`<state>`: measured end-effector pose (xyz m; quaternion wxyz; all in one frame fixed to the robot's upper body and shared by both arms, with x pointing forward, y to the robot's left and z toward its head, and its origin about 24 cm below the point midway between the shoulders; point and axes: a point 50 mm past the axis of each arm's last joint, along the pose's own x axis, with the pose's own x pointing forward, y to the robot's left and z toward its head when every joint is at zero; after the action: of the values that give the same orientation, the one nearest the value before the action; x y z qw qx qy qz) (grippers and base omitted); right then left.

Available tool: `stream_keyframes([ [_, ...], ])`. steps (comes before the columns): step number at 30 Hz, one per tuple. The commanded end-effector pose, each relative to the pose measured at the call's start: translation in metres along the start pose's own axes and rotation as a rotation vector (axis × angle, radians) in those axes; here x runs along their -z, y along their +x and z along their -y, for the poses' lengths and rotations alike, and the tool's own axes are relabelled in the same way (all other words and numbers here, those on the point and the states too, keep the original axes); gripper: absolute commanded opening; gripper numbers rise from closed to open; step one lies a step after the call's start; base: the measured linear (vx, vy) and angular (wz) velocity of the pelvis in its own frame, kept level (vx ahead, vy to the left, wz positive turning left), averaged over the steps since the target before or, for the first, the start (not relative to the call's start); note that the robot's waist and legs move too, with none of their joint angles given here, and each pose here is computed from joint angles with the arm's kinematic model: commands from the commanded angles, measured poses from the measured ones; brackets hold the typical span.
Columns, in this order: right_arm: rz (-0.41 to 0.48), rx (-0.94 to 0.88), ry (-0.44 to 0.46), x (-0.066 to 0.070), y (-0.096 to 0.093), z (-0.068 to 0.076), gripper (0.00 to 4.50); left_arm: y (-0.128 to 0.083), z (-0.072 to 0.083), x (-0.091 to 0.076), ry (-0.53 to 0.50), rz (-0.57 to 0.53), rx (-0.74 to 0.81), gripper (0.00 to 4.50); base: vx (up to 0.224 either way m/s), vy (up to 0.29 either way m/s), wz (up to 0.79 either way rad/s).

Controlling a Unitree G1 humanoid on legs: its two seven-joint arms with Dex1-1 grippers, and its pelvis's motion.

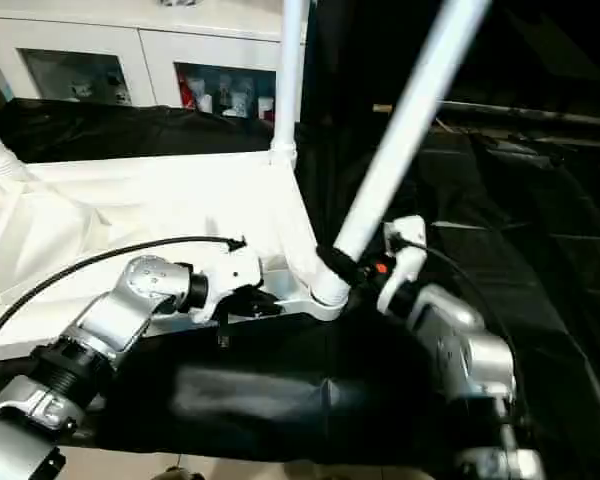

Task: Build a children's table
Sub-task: Insert table leg to table base

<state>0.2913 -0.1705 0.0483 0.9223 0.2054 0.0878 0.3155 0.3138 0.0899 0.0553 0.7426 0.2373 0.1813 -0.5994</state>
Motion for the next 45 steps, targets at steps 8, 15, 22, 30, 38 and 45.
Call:
stream_keyframes([
  [8, -0.15, 0.06, -0.173, 0.03, -0.014, 0.001, 1.89, -0.003, -0.006, -0.01, 0.058, 0.009, -0.009, 0.0, 0.0, 0.0, 0.0],
  [15, -0.221, -0.006, -0.288, 0.021, -0.009, -0.002, 1.89, -0.002, -0.005, -0.009, 0.065, 0.003, -0.005, 0.0, 0.0, 0.0, 0.0],
  [22, -0.299, -0.085, -0.326, 0.015, -0.004, 0.0, 1.89, -0.002, -0.005, -0.01, 0.079, 0.0, 0.001, 0.0, 0.0, 0.0, 0.0],
  [30, -0.418, -0.192, -0.326, 0.017, -0.007, 0.004, 1.89, -0.002, -0.004, -0.011, 0.103, -0.003, 0.014, 0.0, 0.0, 0.0, 0.0],
  [38, -0.478, -0.283, -0.312, 0.021, -0.013, 0.008, 1.89, -0.005, 0.005, -0.014, 0.162, 0.032, 0.14, 0.0, 0.0, 0.0, 0.0],
  [45, -0.512, -0.319, -0.322, 0.022, -0.016, 0.011, 1.89, -0.009, 0.007, -0.016, 0.157, 0.033, 0.199, 0.0, 0.0, 0.0, 0.0],
])
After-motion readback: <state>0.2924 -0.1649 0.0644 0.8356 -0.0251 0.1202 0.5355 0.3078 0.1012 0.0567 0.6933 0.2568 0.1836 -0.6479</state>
